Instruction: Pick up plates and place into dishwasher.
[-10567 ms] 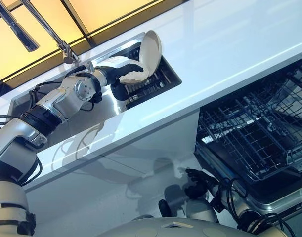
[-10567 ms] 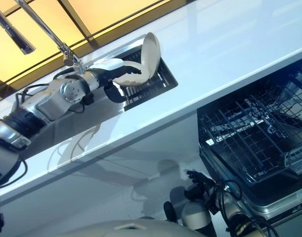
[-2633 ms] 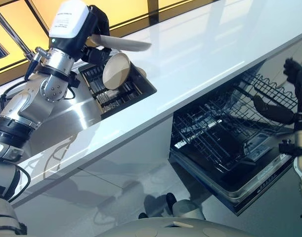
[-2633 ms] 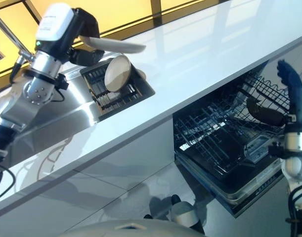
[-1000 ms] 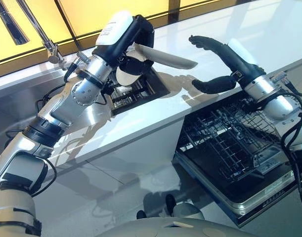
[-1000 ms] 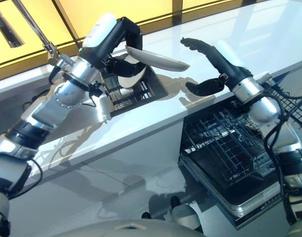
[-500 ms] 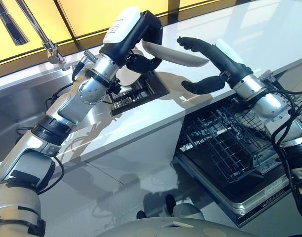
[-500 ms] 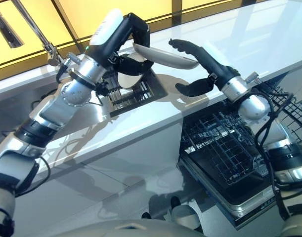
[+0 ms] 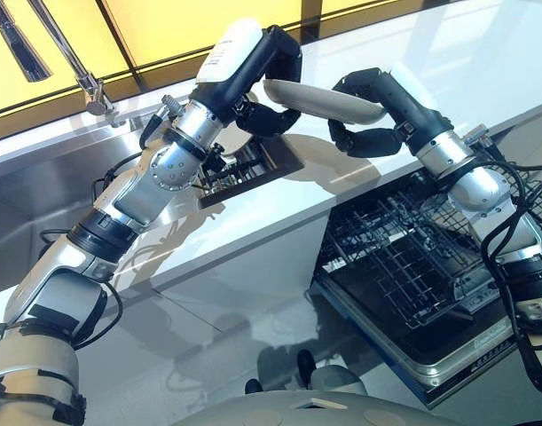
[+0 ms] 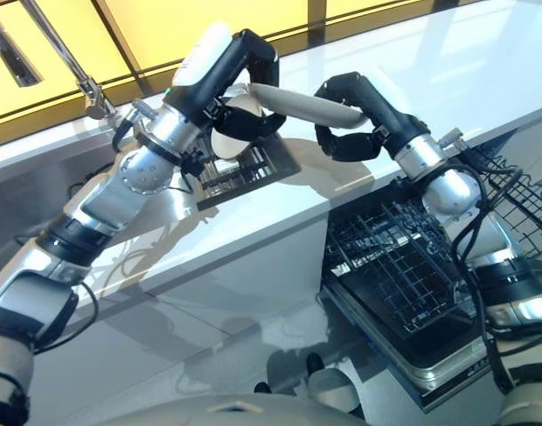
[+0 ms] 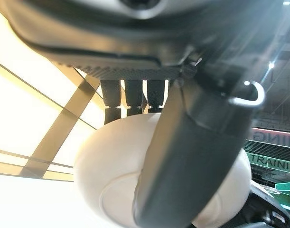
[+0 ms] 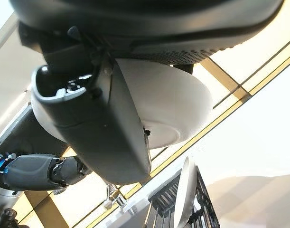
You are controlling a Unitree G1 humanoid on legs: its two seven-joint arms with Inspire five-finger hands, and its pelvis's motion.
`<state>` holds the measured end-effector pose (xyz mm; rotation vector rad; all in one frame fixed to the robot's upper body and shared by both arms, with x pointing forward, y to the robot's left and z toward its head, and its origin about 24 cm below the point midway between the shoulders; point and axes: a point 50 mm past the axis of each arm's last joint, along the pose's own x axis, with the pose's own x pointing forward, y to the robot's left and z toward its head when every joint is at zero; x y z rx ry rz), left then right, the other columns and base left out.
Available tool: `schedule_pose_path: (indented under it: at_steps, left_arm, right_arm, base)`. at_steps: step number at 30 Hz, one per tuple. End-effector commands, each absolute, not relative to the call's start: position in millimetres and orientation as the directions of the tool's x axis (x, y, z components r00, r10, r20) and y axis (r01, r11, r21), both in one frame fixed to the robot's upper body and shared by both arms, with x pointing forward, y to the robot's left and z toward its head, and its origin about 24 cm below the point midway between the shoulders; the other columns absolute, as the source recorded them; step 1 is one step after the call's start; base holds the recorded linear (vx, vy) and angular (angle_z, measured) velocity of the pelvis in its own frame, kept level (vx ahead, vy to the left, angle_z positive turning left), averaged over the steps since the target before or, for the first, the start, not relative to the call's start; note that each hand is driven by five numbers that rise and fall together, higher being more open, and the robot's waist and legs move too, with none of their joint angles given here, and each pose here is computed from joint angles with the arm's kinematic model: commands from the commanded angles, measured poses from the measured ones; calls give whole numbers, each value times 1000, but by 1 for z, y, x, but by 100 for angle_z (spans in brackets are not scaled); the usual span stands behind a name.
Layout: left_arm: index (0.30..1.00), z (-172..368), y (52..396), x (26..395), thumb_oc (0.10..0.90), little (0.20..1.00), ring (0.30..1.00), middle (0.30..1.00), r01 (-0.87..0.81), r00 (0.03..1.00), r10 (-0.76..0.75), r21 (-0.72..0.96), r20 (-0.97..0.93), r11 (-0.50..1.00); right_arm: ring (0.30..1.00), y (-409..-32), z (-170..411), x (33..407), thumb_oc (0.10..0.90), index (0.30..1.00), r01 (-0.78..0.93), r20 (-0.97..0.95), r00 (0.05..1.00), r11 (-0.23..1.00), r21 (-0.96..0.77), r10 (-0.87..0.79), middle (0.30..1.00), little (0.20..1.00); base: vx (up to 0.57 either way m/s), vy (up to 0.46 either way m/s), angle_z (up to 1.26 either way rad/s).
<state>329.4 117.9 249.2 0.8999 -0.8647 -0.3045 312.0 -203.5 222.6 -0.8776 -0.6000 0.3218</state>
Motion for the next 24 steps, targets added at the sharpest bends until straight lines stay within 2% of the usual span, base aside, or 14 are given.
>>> schedule_pose_path:
  at_steps: [1,11,12,13,24]
  left_arm:
    - [300,306,100,324,100,200,300,300,-188,480,-551,694,682,695]
    - [300,300,103,327,100,200,300,300,-186,511,-559,719,653,669]
    - [469,298,106,328,298,398,469,469,-198,528,-550,723,647,661]
    - [900,297,108,329,800,900,900,900,-199,534,-547,724,645,660]
    - [900,297,143,326,800,900,900,900,-307,548,-433,654,715,691]
  right_arm:
    - [300,-186,279,306,100,300,84,622,605,737,-670,497,300,200]
    - [300,-192,280,305,100,300,118,638,609,742,-660,470,300,200]
    - [300,-194,281,305,100,300,131,640,612,738,-661,465,300,200]
    - [300,-195,280,305,100,300,136,642,613,738,-661,462,300,200]
    - [300,-223,270,298,100,300,211,645,659,728,-652,387,300,200]
  base:
    - [0,0,0]
    - [0,0,0]
    - [0,0,0]
    - [0,0,0]
    - [0,0,0]
